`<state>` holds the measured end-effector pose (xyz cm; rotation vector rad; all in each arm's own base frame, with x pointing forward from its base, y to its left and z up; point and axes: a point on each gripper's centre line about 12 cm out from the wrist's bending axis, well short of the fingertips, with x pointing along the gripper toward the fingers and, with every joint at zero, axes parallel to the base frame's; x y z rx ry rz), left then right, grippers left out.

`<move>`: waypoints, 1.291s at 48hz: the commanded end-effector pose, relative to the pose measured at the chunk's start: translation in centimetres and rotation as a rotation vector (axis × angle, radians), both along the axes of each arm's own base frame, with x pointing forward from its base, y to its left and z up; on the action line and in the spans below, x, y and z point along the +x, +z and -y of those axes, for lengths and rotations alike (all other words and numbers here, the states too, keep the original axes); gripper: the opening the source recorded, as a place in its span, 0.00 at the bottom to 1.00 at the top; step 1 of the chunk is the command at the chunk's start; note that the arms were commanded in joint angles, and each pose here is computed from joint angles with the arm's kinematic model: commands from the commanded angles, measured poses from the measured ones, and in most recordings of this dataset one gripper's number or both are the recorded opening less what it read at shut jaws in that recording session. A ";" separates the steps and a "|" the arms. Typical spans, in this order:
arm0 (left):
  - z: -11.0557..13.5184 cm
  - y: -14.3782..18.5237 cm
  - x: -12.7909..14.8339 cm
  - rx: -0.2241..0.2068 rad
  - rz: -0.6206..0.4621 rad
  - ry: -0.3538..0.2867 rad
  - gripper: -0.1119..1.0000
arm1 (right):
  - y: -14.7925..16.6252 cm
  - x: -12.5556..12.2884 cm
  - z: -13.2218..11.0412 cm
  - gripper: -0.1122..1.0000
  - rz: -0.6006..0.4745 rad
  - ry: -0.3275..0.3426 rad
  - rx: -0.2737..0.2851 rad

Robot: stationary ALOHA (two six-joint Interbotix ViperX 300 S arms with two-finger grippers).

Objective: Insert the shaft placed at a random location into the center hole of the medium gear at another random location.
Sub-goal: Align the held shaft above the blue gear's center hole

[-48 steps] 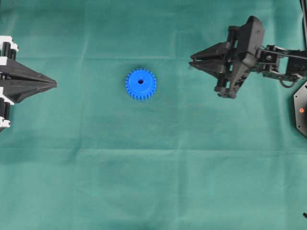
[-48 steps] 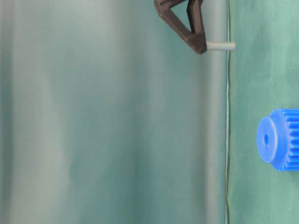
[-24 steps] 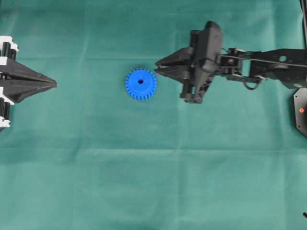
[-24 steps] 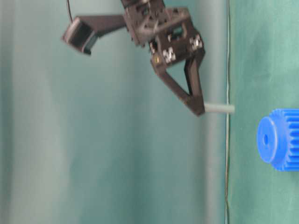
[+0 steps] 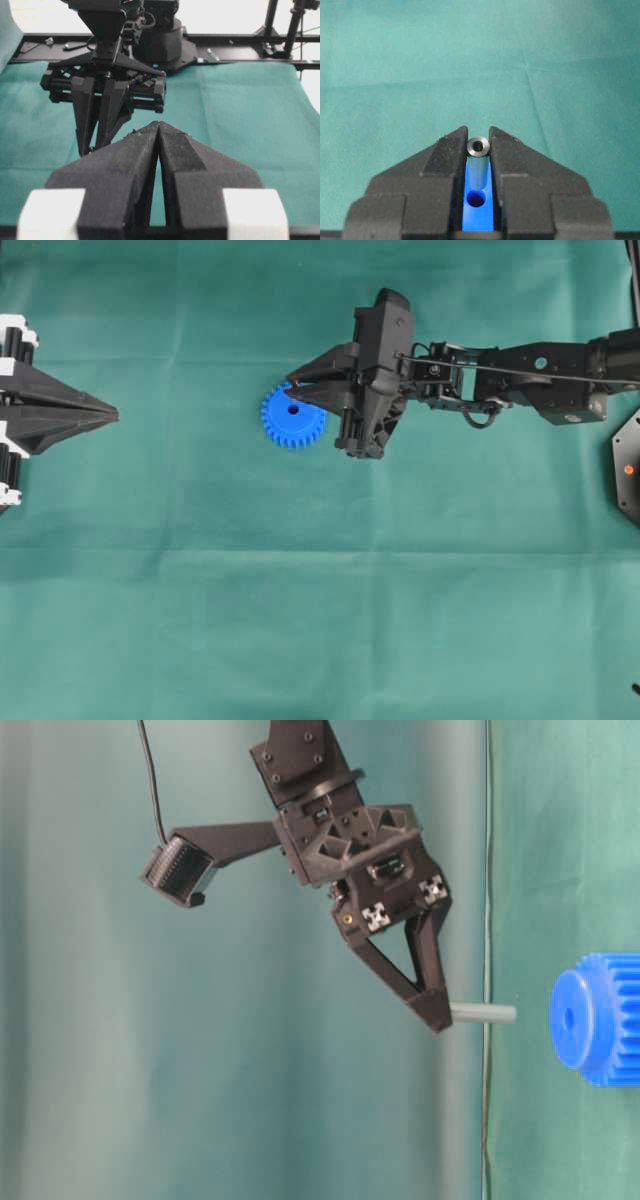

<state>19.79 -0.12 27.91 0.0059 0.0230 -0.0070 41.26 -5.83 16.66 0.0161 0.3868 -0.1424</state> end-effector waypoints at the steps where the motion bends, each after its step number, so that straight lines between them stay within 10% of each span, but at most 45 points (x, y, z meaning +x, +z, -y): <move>1: 0.0 0.9 0.2 0.000 0.023 0.000 0.10 | 1.3 0.7 0.0 0.22 0.036 0.004 -0.008; 62: 0.0 0.7 0.3 0.000 0.012 -0.002 0.10 | 0.2 0.8 0.3 0.22 0.026 -0.008 -0.005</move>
